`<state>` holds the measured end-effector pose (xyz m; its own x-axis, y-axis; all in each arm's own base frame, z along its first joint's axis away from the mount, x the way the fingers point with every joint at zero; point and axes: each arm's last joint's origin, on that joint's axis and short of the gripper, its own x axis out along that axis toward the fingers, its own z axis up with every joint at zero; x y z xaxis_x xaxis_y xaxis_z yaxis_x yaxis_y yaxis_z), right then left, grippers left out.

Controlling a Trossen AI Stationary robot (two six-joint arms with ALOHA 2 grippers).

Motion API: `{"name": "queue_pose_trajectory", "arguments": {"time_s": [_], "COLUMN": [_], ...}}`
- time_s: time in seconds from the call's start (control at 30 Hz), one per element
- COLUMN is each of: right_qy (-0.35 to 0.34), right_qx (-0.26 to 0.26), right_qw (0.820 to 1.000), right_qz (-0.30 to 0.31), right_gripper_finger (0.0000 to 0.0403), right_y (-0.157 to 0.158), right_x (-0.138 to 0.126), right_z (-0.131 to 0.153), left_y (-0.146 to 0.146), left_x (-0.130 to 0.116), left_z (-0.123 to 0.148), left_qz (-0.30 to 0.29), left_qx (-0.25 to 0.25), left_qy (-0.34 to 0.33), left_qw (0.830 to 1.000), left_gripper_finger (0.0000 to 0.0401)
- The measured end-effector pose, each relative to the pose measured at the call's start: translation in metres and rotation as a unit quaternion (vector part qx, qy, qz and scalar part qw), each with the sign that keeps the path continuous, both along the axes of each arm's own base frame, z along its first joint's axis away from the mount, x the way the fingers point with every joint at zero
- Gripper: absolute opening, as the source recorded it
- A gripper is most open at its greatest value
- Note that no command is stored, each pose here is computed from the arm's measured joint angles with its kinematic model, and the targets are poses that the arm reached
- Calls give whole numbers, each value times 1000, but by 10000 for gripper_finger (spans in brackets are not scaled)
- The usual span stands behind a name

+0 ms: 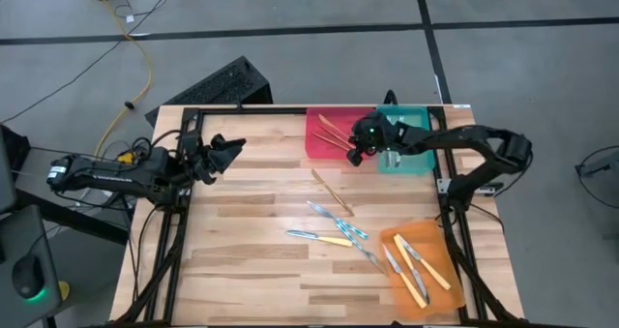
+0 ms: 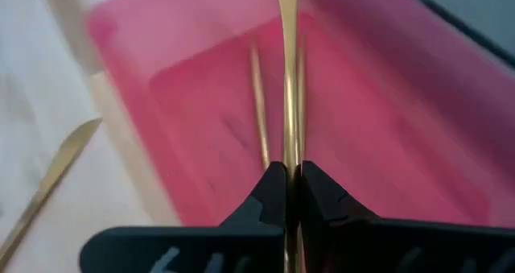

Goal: Sort silverware by color (type)
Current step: Put the golden knife into the red bin

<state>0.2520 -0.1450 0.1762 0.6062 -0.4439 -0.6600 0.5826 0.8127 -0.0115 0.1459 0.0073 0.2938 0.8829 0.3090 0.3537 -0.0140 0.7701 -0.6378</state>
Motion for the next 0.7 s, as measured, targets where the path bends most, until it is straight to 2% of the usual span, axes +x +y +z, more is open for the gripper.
{"name": "queue_pose_trajectory", "arguments": {"time_s": [0.23, 0.7], "right_qy": [36, 37], "right_qx": [14, 29], "right_qw": [998, 997], "right_qz": [-44, -64], "right_gripper_finger": [20, 51], "right_y": [-5, -10], "right_x": [4, 6], "right_z": [-24, -34], "left_y": [0, 0], "left_x": [0, 2], "left_z": [-1, -5], "left_qz": [0, 0], "left_qx": [0, 3], "left_qy": [3, 32], "left_qw": [1000, 999], "left_gripper_finger": [173, 173]}}
